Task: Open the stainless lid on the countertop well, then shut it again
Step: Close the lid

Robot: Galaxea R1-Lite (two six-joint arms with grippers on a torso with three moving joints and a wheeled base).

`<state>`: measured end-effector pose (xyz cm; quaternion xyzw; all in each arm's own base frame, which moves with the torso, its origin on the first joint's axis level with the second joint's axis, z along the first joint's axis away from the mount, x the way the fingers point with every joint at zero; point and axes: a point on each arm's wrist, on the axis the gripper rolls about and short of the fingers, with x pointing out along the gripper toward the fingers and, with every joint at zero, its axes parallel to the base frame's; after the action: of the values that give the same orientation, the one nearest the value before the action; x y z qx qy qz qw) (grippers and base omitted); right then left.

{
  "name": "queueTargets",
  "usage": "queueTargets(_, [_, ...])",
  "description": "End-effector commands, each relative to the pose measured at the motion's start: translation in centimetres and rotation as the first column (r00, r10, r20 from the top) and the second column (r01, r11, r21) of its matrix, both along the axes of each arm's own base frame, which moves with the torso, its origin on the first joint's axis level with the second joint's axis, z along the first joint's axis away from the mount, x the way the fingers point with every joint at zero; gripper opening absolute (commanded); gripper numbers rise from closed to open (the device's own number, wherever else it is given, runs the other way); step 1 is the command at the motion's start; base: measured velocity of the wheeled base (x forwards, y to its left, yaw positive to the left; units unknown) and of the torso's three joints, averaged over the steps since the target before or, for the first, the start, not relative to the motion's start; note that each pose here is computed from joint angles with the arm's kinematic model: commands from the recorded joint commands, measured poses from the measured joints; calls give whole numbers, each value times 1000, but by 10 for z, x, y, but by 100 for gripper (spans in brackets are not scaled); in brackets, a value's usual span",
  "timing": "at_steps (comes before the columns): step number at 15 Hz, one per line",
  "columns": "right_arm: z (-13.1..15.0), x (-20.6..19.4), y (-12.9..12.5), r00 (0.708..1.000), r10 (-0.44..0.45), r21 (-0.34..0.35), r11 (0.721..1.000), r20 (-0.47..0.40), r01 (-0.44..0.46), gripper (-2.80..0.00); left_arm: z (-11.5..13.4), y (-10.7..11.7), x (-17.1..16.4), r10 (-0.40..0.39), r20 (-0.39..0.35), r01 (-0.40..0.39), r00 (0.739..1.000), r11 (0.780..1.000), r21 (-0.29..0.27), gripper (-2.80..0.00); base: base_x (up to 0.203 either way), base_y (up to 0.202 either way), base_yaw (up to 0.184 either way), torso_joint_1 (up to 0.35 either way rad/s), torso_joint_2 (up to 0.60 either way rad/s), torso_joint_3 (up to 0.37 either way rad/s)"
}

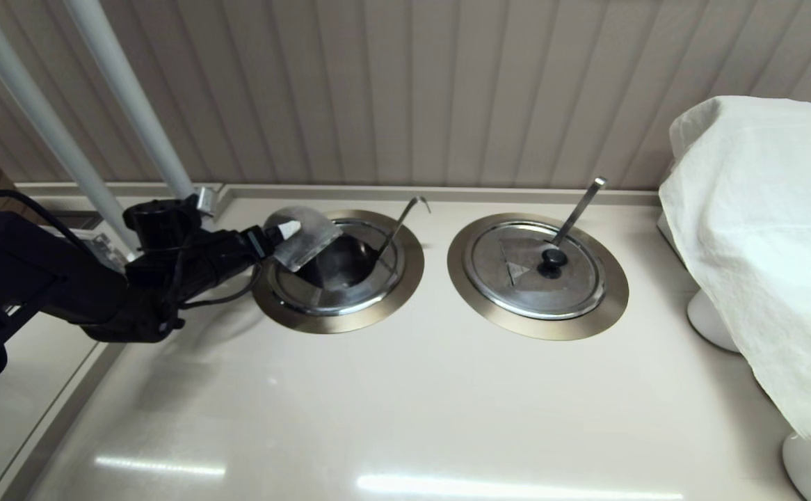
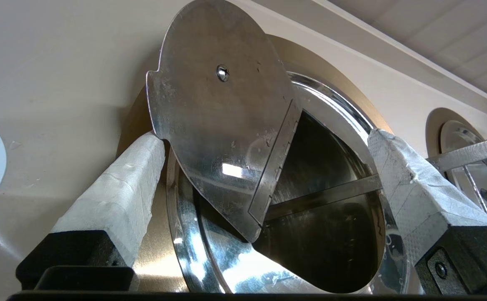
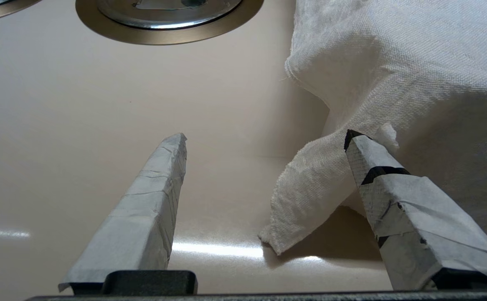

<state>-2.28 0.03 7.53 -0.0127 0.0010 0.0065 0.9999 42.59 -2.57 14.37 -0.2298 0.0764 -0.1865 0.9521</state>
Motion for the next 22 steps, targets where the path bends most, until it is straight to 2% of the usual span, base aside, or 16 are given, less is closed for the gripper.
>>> queueTargets(1, [0,0,0,1000,1,-1,1000,1,-1,0,4,-1,-2,-4,12,4,1000,1000,-3,0,0,0,0,0,0,0])
queueTargets(7, [0,0,0,1000,0,1,1000,1,0,0,12,-7,-5,-17,23,18,1000,1000,-17,0,0,0,0,0,0,0])
queueTargets(13, [0,0,0,1000,1,-1,1000,1,-1,0,23,-27,-18,-71,38,72,997,997,-19,0,0,0,0,0,0,0])
queueTargets(22, [0,0,0,1000,1,-1,1000,1,-1,0,46,-44,-40,-123,78,126,989,992,-28,0,0,0,0,0,0,0])
